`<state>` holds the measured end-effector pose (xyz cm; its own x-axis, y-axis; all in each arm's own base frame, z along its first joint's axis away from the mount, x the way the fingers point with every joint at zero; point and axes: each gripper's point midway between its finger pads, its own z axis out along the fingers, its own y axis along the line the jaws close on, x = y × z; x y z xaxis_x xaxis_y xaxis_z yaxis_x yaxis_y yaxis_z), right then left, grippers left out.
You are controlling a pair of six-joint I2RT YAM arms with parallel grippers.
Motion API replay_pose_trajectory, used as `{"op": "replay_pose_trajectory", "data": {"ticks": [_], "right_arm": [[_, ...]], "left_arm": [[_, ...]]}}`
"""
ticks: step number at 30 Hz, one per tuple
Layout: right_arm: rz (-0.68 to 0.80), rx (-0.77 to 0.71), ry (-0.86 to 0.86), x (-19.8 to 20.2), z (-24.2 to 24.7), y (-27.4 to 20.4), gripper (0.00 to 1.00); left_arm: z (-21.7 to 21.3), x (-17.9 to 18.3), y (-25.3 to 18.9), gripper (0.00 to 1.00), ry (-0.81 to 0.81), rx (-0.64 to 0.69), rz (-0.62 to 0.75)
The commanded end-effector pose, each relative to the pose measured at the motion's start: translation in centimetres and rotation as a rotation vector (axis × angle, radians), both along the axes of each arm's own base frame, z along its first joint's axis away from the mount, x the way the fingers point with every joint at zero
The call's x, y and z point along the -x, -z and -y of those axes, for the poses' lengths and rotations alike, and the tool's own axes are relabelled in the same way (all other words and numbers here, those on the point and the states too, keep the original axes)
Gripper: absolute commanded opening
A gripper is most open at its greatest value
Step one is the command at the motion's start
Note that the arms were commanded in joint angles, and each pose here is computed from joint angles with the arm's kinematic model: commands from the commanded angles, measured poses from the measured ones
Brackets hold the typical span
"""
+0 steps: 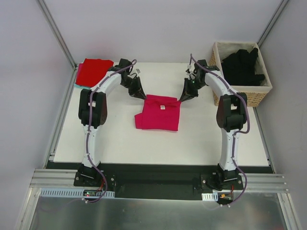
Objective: Fold and stack the t-shirts
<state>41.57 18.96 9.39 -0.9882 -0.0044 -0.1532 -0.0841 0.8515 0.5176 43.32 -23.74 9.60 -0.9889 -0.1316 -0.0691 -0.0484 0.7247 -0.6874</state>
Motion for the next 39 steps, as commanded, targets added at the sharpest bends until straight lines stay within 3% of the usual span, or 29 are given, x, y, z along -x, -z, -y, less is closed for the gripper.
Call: {"op": "replay_pose_trajectory", "data": {"ticks": [1, 16, 17, 18, 19, 23, 25, 34, 39], "right_arm": [[0.055, -0.05, 0.003, -2.1, -0.7, -0.8, 0.01], [0.023, -0.11, 0.082, -4.5, -0.7, 0.9, 0.01], [0.027, -0.106, 0.086, -4.6, -0.7, 0.9, 0.01], [0.04, -0.103, 0.091, -4.9, -0.6, 0.8, 0.06], [0.055, -0.102, 0.091, -5.1, -0.5, 0.4, 0.18], [0.188, -0.086, 0.107, -6.5, 0.0, -1.4, 0.31], [0.255, -0.097, 0.113, -7.5, 0.0, -2.3, 0.34], [0.487, -0.129, 0.15, -10.3, 0.2, -7.8, 0.35], [0.551, -0.195, 0.125, -9.7, -0.1, -11.5, 0.37]], "left_arm": [[-0.2, -2.3, -0.3, 0.0, -0.032, 0.005, 0.045], [0.2, -3.7, 1.7, 0.0, -0.091, 0.019, -0.002], [0.2, -3.8, 1.7, 0.01, -0.096, 0.015, 0.002], [0.2, -4.1, 1.6, 0.12, -0.101, 0.013, 0.015], [0.1, -4.3, 1.3, 0.19, -0.105, 0.01, 0.028], [-0.5, -6.0, -1.1, 0.29, -0.146, -0.024, 0.148], [-0.8, -7.2, -2.0, 0.33, -0.177, -0.014, 0.193], [-1.5, -9.0, -4.2, 0.34, -0.25, 0.002, 0.273], [-1.9, -8.7, -9.0, 0.34, -0.23, 0.009, 0.407]]}}
